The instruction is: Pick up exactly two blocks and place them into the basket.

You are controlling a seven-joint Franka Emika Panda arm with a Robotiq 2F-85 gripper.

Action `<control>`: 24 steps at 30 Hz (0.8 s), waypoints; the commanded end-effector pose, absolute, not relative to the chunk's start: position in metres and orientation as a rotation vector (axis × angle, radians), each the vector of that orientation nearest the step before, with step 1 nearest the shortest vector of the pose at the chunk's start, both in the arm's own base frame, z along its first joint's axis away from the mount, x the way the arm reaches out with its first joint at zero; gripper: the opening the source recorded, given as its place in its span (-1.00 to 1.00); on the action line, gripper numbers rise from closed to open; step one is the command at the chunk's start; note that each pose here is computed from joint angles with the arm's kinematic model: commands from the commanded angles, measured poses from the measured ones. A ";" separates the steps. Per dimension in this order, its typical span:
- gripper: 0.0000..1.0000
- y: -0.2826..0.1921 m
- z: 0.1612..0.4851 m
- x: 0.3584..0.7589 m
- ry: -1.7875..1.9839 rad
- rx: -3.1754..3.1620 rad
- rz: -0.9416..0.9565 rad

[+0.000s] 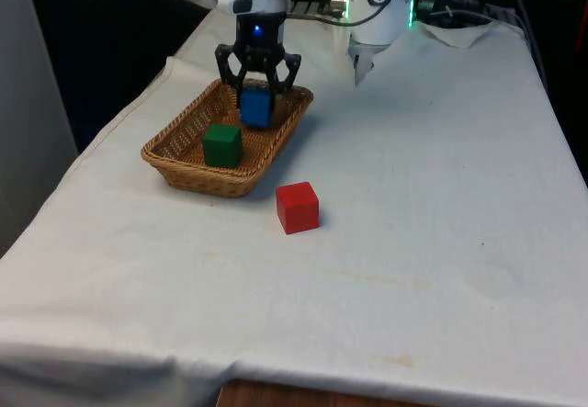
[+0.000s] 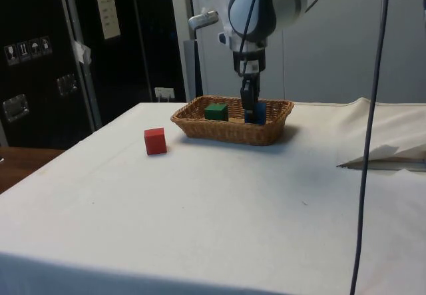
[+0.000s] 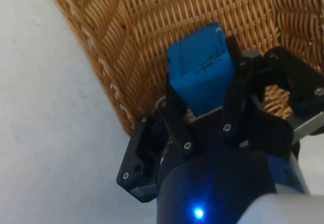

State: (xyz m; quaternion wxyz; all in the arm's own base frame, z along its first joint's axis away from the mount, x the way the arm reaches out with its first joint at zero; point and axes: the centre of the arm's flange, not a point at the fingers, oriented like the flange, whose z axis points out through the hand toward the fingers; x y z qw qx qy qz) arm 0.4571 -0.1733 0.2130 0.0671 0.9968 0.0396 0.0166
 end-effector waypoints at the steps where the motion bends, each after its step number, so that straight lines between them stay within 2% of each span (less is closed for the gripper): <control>1: -0.96 -0.174 0.212 0.457 0.115 3.003 0.050; 2: -0.93 -0.173 0.214 0.457 0.117 3.009 0.071; 3: -0.81 -0.173 0.214 0.457 0.117 3.008 0.072; 8: 0.11 -0.174 0.214 0.456 0.116 3.007 0.072; 9: 0.51 -0.175 0.212 0.457 0.113 3.002 0.052; 10: 0.51 -0.174 0.214 0.456 0.116 3.007 0.072; 12: 0.90 -0.174 0.213 0.456 0.116 3.006 0.070; 13: 0.99 -0.174 0.213 0.456 0.116 3.006 0.070; 24: 1.00 -0.176 0.224 0.457 0.102 3.011 0.081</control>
